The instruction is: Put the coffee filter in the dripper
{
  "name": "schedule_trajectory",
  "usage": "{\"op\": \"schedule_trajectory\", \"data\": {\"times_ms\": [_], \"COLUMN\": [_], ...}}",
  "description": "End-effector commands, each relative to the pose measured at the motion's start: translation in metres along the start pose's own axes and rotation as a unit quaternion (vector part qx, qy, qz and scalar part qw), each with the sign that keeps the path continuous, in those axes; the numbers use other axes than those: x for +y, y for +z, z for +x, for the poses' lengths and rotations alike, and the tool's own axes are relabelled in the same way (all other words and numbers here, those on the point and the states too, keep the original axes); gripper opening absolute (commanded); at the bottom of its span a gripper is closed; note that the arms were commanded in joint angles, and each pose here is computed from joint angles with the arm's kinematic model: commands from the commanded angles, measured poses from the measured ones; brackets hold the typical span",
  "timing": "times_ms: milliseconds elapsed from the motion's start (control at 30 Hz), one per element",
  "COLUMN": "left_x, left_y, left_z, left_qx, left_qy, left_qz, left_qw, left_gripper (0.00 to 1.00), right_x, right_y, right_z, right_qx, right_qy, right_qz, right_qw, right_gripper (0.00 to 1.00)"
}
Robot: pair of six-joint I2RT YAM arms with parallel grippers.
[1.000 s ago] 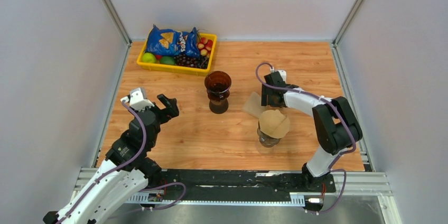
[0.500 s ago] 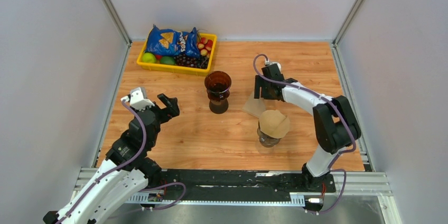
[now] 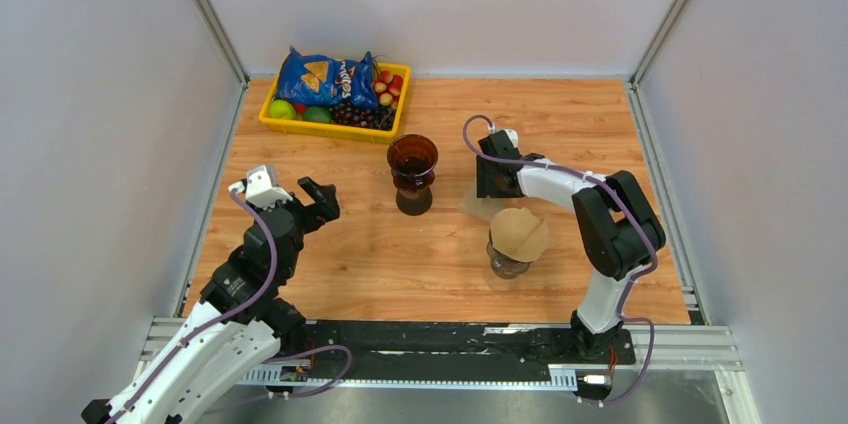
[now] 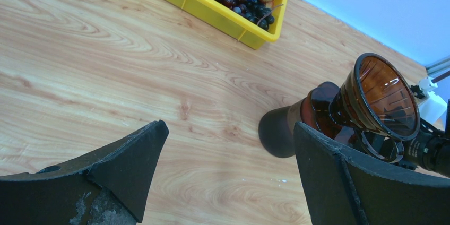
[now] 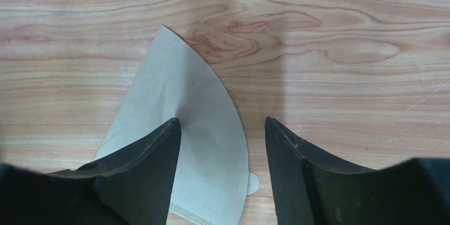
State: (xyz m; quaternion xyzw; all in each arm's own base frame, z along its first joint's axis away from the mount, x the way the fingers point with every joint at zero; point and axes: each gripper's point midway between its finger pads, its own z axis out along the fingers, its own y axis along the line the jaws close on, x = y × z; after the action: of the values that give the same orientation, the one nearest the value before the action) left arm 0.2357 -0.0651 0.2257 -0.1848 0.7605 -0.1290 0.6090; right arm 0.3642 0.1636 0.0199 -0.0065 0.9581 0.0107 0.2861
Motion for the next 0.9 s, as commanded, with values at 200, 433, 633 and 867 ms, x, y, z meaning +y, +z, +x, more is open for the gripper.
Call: {"op": "schedule_trajectory", "data": {"times_ms": [200, 433, 633, 867], "left_x": [-0.001, 0.0, -0.002, -0.01], "left_y": [0.001, 0.0, 0.0, -0.002], "left_z": [-0.006, -0.006, -0.008, -0.01], "left_qx": [-0.013, -0.014, -0.016, -0.014], "left_qy": [-0.007, -0.008, -0.011, -0.015], "left_qz": [-0.001, -0.001, 0.003, 0.023], "left_qw": [1.0, 1.0, 1.0, 1.0], "left_gripper": [1.0, 1.0, 1.0, 1.0], "right_x": [0.021, 0.027, 0.03, 0.019], "right_y": [-0.004, -0.022, -0.055, -0.118], "right_z": [0.008, -0.017, -0.048, -0.092], "right_qx": [0.012, -0.022, -0.076, -0.17], "right_qy": [0.012, 0.026, 0.02, 0.018], "right_qz": [-0.009, -0.017, -0.033, -0.042], "right_qw": [1.0, 0.999, 0.996, 0.984], "right_gripper": [0.24, 0.04, 0.0, 0.0]}}
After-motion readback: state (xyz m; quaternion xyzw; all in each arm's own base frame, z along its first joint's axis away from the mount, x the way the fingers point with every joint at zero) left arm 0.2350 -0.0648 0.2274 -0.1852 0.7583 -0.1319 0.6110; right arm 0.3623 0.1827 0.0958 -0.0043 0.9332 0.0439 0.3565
